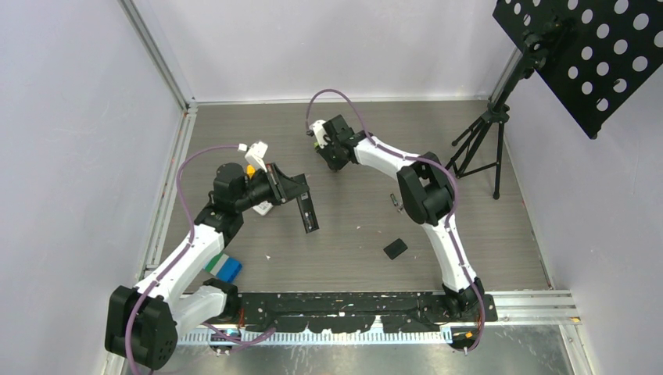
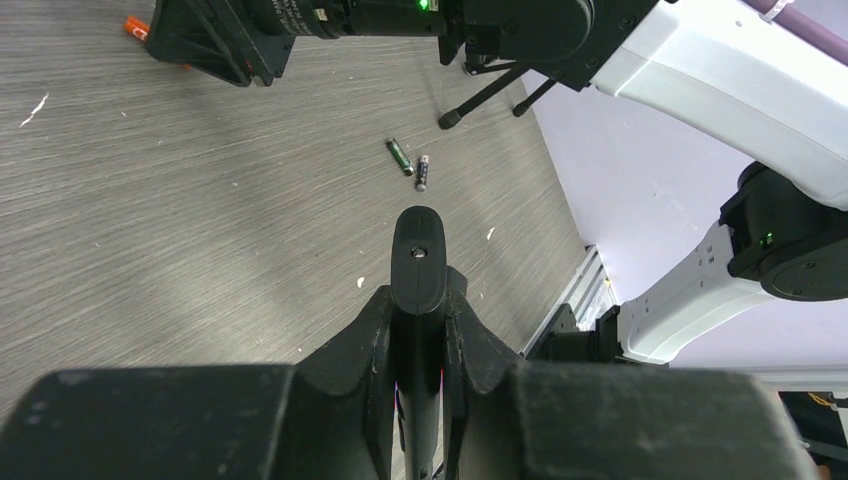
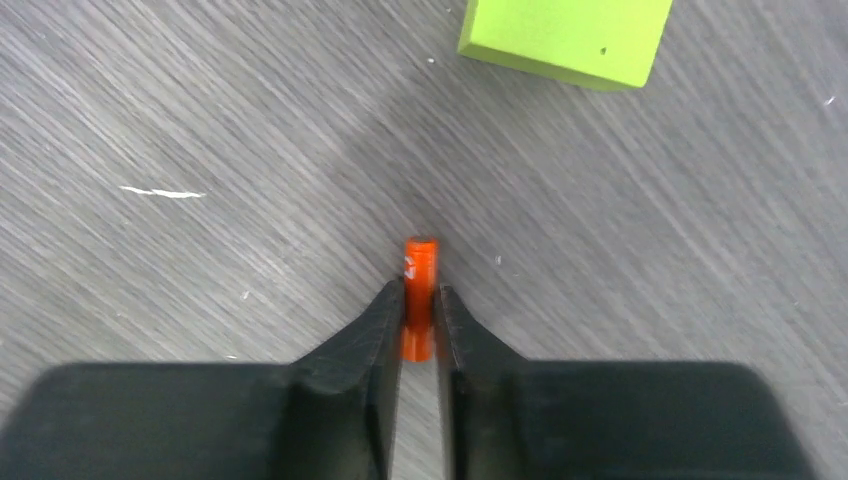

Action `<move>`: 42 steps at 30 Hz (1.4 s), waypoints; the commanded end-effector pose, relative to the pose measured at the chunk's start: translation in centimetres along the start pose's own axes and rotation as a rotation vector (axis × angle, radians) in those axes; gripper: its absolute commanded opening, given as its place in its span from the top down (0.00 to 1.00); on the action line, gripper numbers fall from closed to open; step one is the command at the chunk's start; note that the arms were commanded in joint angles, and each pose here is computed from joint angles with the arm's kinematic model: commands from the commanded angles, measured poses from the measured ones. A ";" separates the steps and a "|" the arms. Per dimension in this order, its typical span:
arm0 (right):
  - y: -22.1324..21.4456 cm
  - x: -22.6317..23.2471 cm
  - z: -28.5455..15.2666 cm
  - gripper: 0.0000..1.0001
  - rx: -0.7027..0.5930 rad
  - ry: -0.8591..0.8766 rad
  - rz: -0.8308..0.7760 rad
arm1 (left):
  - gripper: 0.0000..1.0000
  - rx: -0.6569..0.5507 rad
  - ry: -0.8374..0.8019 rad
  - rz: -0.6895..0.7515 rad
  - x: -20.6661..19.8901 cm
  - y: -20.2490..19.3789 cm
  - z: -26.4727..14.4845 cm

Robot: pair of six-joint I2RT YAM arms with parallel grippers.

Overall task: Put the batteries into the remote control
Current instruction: Pick up the battery from the center of the board, then load the battery into the remote control.

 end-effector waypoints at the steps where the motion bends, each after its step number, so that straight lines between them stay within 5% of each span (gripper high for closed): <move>1: -3.7 1.9 2.0 0.87 0.172 0.046 -0.004 | 1.00 -0.058 -0.043 0.066 -1.7 1.6 -0.5; 4: -3.4 1.1 1.1 0.99 0.172 -0.073 0.055 | 1.00 -0.067 -0.038 0.067 -1.7 1.5 -0.7; 14: -0.9 0.8 -8.4 1.00 -0.035 -0.272 0.503 | 1.00 -0.113 -0.051 -0.067 -0.8 1.1 0.3; 18: -0.1 2.4 -14.6 1.00 -0.202 -0.193 0.685 | 1.00 -0.028 -0.134 -0.224 -0.4 0.8 2.3; 22: -1.2 4.2 -19.4 1.00 -0.237 -0.119 0.779 | 1.00 0.001 -0.212 -0.276 0.2 0.4 4.4; 35: -4.9 11.2 -26.8 1.00 -0.149 0.339 0.621 | 1.00 0.079 -0.279 -0.382 1.6 -1.6 8.1; 42: -4.7 11.7 -26.0 0.98 -0.120 0.222 0.573 | 1.00 0.068 -0.304 -0.401 1.8 -1.8 8.2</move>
Point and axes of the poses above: each gripper's point midway between its finger pads, its own z axis out along the fingers, its own x axis along the line the jaws close on, y = z × x, the point moved 9 cm from there along -z, back along the fingers, and after that the axes turned 5 degrees about -z, right-handed, at the moved point
